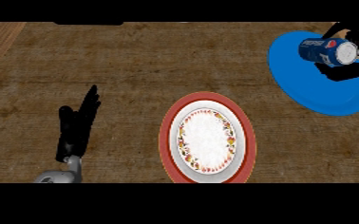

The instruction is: Pick the can from the plate and place it in the plate

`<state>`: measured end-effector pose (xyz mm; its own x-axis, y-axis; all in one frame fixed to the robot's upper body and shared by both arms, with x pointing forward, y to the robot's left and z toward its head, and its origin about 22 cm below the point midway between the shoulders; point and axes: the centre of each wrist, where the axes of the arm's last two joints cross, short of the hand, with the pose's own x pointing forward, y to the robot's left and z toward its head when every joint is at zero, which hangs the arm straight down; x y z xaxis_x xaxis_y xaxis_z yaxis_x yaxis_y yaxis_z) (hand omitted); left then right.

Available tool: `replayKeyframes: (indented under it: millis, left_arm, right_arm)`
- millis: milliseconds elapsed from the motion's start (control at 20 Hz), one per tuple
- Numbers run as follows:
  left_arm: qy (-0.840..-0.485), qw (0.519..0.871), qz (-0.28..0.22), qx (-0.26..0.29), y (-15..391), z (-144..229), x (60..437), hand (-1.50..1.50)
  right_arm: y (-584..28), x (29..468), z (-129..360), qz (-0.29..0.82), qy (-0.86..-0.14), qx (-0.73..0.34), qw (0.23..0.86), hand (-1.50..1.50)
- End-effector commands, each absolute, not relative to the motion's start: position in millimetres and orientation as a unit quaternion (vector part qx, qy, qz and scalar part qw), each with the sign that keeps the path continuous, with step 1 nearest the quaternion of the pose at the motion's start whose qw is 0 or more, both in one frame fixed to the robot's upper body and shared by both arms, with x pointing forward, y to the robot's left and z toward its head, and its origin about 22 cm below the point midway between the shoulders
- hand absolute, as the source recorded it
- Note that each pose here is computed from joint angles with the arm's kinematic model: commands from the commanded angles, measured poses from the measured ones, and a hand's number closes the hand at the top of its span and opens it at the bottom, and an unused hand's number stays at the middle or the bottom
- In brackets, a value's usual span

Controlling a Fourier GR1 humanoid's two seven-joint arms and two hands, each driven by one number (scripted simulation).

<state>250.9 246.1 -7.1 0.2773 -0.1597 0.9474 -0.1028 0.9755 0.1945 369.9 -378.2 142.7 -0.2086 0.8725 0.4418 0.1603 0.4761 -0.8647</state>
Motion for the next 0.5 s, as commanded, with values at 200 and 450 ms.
replayKeyframes:
  millis: [200, 450]
  left_arm:
    - [-0.609, 0.786, -0.017, 0.107, 250.3, 3.4, 252.4, 0.00]
    - [-0.606, 0.788, -0.028, 0.103, 239.9, -13.3, 247.7, 0.00]
  right_arm:
    - [-401.6, 391.2, 103.6, 0.382, -0.644, -0.384, 0.541, 1.50]
    - [-435.8, 384.3, 99.9, 0.424, -0.599, -0.342, 0.586, 1.50]
